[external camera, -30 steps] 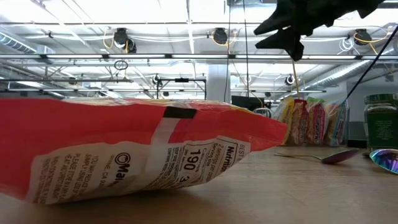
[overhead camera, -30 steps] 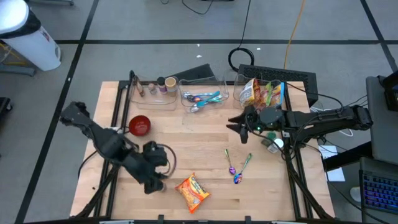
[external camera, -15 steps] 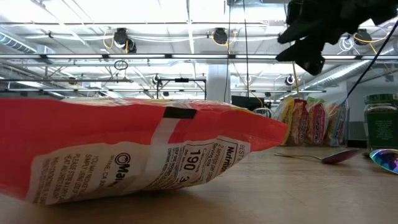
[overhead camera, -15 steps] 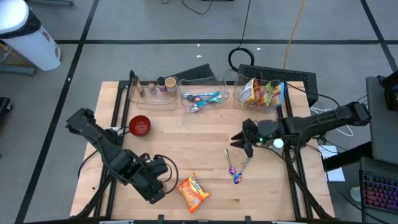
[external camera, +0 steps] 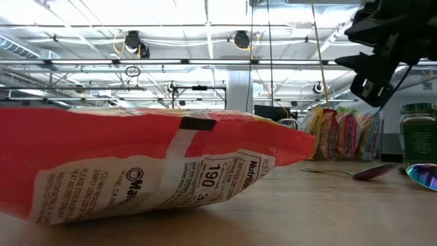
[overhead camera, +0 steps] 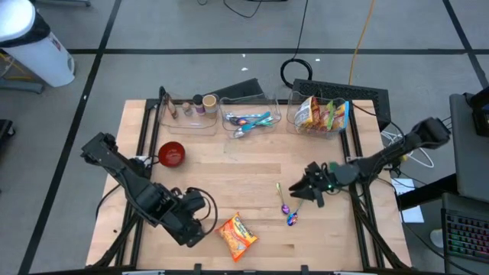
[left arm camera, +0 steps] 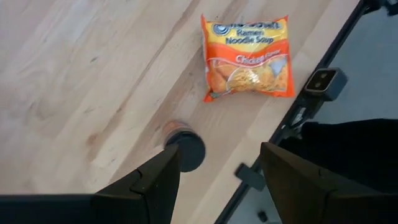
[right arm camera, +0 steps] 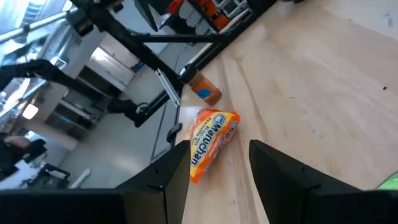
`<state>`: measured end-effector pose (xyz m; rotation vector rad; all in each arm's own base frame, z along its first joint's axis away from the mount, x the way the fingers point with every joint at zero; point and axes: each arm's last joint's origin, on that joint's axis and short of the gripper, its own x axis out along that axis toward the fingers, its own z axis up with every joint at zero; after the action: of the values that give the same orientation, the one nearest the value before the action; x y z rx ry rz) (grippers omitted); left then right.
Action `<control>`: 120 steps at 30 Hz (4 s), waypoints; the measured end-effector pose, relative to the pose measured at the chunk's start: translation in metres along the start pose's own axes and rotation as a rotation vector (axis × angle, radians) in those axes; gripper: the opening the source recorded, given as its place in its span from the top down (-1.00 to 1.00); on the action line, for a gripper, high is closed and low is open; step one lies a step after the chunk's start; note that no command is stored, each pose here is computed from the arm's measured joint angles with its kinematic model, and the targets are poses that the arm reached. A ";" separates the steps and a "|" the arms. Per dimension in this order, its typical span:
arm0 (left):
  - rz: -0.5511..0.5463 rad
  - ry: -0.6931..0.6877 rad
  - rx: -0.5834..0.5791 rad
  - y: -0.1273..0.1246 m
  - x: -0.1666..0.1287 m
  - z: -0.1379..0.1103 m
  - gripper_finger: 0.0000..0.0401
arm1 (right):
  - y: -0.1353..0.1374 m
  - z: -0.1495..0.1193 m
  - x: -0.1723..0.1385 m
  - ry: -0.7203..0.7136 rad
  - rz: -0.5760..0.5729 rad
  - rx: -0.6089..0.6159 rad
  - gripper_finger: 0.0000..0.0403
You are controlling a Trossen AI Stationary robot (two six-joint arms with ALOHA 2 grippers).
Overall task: Pick & Place Food Item
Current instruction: Put the orange seasoning bottle into the left transparent bin
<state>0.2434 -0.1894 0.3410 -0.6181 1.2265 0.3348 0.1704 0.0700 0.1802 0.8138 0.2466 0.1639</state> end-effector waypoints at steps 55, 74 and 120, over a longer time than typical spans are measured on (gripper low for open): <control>0.242 0.122 -0.043 -0.005 0.052 0.002 -0.98 | 0.076 0.038 0.027 0.271 -0.236 -0.589 0.69; 0.222 0.181 -0.119 -0.013 0.076 -0.008 -0.97 | 0.076 0.038 0.027 0.266 -0.238 -0.559 0.69; 0.223 0.246 -0.126 0.002 0.116 -0.020 -0.03 | 0.076 0.038 0.027 0.261 -0.243 -0.537 0.77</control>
<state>0.2638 -0.2103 0.2273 -0.6456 1.5243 0.5386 0.2032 0.1016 0.2568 0.2234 0.5194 0.0991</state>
